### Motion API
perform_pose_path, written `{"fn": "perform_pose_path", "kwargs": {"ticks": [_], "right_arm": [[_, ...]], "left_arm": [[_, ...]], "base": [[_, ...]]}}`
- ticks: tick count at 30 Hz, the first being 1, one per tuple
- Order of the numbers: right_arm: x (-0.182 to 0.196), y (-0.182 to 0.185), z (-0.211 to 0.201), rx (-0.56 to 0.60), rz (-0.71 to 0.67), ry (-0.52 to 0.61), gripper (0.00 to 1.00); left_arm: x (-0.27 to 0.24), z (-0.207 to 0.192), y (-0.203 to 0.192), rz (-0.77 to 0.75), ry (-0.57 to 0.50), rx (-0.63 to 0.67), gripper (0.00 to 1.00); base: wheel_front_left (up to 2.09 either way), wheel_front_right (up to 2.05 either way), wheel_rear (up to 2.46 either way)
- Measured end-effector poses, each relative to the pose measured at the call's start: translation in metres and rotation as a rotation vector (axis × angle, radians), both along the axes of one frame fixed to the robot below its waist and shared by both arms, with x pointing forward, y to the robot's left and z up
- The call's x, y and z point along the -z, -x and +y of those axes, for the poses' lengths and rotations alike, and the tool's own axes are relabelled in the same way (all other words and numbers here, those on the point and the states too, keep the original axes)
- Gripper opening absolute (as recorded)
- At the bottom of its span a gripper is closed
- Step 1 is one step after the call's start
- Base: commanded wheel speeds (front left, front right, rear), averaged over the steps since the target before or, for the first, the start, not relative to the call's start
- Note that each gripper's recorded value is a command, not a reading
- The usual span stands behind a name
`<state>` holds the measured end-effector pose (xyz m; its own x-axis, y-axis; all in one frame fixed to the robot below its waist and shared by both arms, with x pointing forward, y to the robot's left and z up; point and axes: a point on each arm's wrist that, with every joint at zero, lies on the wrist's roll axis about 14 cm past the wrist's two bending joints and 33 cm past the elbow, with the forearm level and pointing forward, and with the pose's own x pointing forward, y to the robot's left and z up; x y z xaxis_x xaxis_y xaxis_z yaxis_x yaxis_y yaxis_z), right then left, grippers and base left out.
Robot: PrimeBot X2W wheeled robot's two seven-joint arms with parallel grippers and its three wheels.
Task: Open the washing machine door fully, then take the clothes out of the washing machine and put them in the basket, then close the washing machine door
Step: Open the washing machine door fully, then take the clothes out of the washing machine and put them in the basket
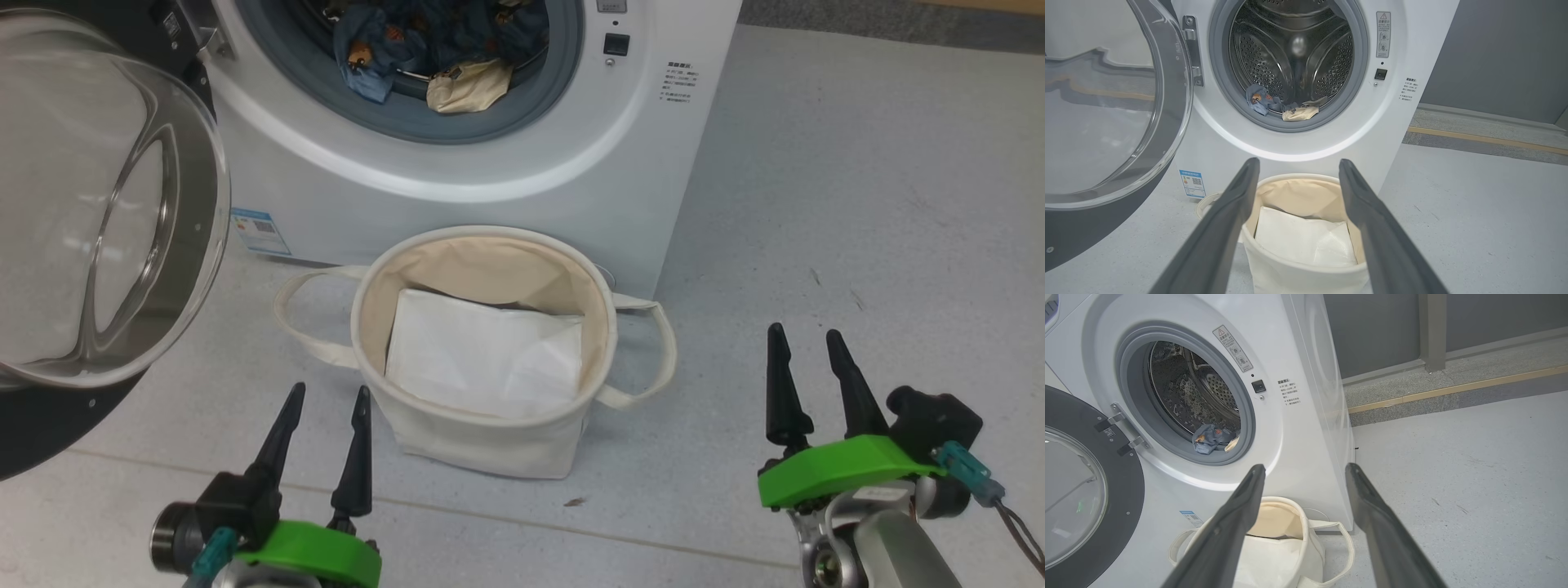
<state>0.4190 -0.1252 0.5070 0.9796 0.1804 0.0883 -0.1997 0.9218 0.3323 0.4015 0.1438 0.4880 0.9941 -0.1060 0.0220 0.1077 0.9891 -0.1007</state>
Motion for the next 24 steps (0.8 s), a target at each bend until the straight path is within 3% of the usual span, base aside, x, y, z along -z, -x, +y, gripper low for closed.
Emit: {"fn": "perform_pose_path", "kwargs": {"ticks": [24], "right_arm": [[0.0043, -0.0010, 0.0007, -0.002, 0.013, -0.001, 1.00]], "left_arm": [[0.0095, -0.0013, 0.0019, 0.026, -0.037, 0.010, 1.00]], "base": [[0.00, 0.00, 0.00]]}}
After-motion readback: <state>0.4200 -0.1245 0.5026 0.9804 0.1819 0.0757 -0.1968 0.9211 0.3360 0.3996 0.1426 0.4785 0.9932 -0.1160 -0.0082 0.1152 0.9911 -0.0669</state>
